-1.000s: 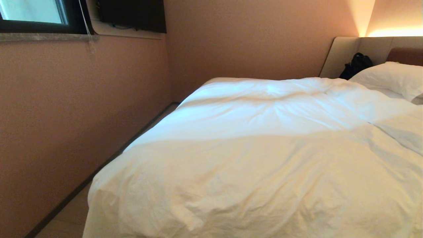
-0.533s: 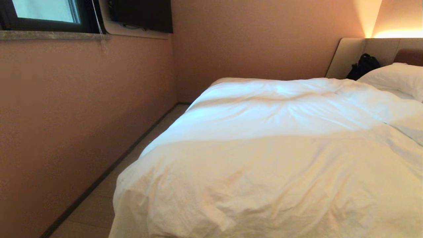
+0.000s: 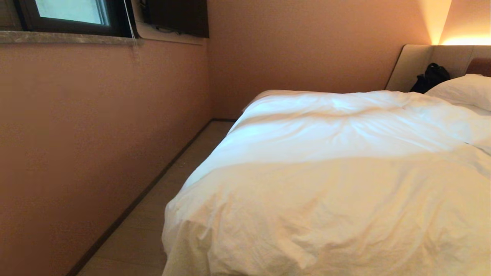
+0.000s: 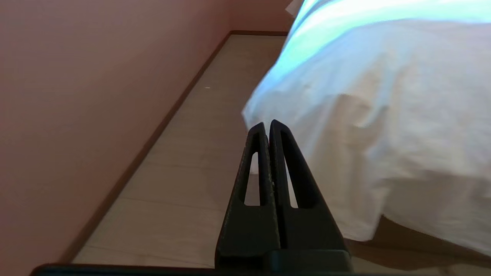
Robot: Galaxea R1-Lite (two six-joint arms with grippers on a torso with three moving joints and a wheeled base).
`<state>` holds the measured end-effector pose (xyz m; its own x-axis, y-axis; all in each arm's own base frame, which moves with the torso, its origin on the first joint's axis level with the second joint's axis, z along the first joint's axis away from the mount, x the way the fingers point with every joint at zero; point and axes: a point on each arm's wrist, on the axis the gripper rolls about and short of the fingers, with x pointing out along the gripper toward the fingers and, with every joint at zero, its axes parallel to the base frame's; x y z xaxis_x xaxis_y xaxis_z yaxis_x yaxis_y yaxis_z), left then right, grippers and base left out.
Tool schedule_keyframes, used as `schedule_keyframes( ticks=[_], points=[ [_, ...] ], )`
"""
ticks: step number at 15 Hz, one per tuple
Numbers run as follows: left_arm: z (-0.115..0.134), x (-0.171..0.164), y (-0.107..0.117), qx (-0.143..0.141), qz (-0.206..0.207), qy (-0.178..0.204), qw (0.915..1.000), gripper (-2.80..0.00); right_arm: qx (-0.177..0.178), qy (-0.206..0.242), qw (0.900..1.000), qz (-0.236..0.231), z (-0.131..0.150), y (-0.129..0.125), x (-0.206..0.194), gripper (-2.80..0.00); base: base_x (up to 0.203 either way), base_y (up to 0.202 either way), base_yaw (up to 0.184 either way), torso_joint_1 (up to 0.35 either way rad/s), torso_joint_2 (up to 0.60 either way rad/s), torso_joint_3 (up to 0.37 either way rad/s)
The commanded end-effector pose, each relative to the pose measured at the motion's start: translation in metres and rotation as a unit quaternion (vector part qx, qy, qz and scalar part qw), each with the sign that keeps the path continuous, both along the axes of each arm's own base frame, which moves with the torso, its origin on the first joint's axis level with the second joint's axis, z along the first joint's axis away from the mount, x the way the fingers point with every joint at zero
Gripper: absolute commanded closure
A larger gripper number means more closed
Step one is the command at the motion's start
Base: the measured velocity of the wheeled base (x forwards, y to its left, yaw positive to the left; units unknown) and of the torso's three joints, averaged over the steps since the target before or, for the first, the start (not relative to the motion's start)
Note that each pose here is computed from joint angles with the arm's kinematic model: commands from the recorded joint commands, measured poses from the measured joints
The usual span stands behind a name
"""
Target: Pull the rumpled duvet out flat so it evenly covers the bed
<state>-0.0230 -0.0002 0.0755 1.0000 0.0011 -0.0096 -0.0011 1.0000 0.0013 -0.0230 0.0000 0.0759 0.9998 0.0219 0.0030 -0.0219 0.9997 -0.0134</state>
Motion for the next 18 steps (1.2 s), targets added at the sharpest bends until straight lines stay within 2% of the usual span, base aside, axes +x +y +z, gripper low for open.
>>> schedule_keyframes(
  ticks=[1, 4, 14, 18],
  points=[
    [0.0000, 0.0000, 0.0000, 0.001, 0.000, 0.000, 1.0000, 0.00, 0.000, 0.001, 1.000, 0.001, 0.0000, 0.0000, 0.0001, 0.00, 0.000, 0.194, -0.003, -0.002, 0.01, -0.002],
    [0.0000, 0.0000, 0.0000, 0.001, 0.000, 0.000, 1.0000, 0.00, 0.000, 0.001, 1.000, 0.001, 0.0000, 0.0000, 0.0001, 0.00, 0.000, 0.153, -0.002, 0.002, 0.00, 0.001],
    [0.0000, 0.0000, 0.0000, 0.001, 0.000, 0.000, 1.0000, 0.00, 0.000, 0.001, 1.000, 0.001, 0.0000, 0.0000, 0.0001, 0.00, 0.000, 0.007, 0.000, 0.001, 0.00, 0.001],
    [0.0000, 0.0000, 0.0000, 0.001, 0.000, 0.000, 1.0000, 0.00, 0.000, 0.001, 1.000, 0.001, 0.0000, 0.0000, 0.0001, 0.00, 0.001, 0.180, 0.000, 0.003, 0.00, 0.004]
  ],
)
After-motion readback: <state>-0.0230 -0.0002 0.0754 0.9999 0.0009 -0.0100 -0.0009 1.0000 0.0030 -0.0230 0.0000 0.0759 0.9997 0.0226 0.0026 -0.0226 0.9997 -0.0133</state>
